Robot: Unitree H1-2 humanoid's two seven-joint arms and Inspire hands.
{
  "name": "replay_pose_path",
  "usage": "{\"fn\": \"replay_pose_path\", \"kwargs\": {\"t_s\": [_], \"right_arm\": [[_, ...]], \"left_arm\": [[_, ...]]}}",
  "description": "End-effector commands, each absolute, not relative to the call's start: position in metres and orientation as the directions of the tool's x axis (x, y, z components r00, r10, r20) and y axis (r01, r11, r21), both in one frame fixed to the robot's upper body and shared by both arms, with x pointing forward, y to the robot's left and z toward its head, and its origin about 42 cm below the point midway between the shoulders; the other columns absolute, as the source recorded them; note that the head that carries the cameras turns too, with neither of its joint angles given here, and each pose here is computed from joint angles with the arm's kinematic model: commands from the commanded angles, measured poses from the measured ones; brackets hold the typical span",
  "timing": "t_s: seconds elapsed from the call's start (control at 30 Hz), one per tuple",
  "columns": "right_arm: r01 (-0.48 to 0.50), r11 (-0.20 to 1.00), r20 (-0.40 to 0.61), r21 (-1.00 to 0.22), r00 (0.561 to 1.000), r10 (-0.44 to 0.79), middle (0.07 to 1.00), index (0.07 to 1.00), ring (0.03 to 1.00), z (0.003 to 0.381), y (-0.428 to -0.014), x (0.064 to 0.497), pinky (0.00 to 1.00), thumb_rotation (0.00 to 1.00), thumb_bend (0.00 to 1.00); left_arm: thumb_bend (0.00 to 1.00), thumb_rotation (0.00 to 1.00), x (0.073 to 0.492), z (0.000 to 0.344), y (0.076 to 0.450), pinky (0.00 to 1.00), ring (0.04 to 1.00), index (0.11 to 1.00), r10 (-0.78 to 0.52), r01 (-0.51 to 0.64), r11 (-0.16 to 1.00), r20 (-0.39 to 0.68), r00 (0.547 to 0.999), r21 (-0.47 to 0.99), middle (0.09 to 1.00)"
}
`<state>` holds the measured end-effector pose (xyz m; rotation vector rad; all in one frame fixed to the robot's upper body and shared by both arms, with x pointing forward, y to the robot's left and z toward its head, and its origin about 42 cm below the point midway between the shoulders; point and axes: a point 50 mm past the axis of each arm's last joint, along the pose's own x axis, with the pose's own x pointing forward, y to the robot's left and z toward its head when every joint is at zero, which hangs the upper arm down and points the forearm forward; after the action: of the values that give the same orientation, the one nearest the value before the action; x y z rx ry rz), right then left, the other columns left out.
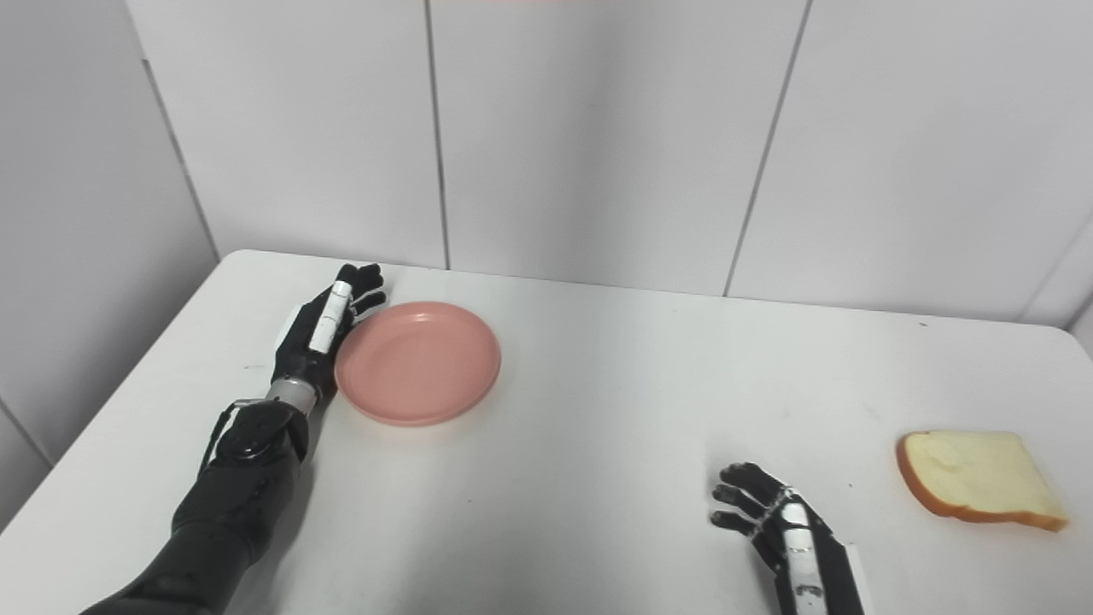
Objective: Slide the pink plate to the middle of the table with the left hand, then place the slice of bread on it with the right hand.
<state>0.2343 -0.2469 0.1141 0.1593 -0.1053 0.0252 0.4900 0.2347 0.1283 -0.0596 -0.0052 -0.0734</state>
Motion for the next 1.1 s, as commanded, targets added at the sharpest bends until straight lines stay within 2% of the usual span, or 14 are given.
{"fn": "replay_pose_path", "kwargs": {"t_s": [0.0,0.27,0.4,0.67,1.07], "right_arm": [[-0.006,0.978,-0.007,0.21,1.0,0.007,0.734,0.671,0.715,0.088,-0.231,0.209,0.64,0.86,0.8],[-0.011,0.978,-0.003,0.208,1.0,0.012,0.729,0.674,0.713,0.091,-0.211,0.21,0.64,0.83,0.8],[-0.008,0.979,-0.008,0.203,1.0,0.01,0.724,0.663,0.71,0.094,-0.199,0.211,0.65,0.82,0.83],[-0.019,0.981,0.003,0.191,1.0,0.019,0.74,0.66,0.73,0.095,-0.178,0.216,0.67,0.85,0.83],[-0.027,0.988,0.03,0.153,0.999,0.023,0.757,0.698,0.734,0.1,-0.152,0.225,0.68,0.9,0.73]], "left_arm": [[0.92,0.85,0.486,0.119,0.215,0.7,0.826,0.757,-0.126,0.12,0.986,-0.048,0.991,-0.112,0.828],[0.99,0.82,0.476,0.113,0.203,0.67,0.789,0.737,-0.147,0.135,0.97,-0.042,0.988,-0.204,0.793],[0.96,0.83,0.471,0.112,0.19,0.72,0.805,0.749,-0.192,0.178,0.959,-0.04,0.981,-0.221,0.808],[0.98,0.84,0.469,0.115,0.166,0.72,0.804,0.746,-0.238,0.221,0.945,-0.043,0.97,-0.241,0.806],[0.96,0.87,0.455,0.111,0.136,0.7,0.803,0.719,-0.281,0.26,0.93,-0.047,0.959,-0.262,0.797]]}}
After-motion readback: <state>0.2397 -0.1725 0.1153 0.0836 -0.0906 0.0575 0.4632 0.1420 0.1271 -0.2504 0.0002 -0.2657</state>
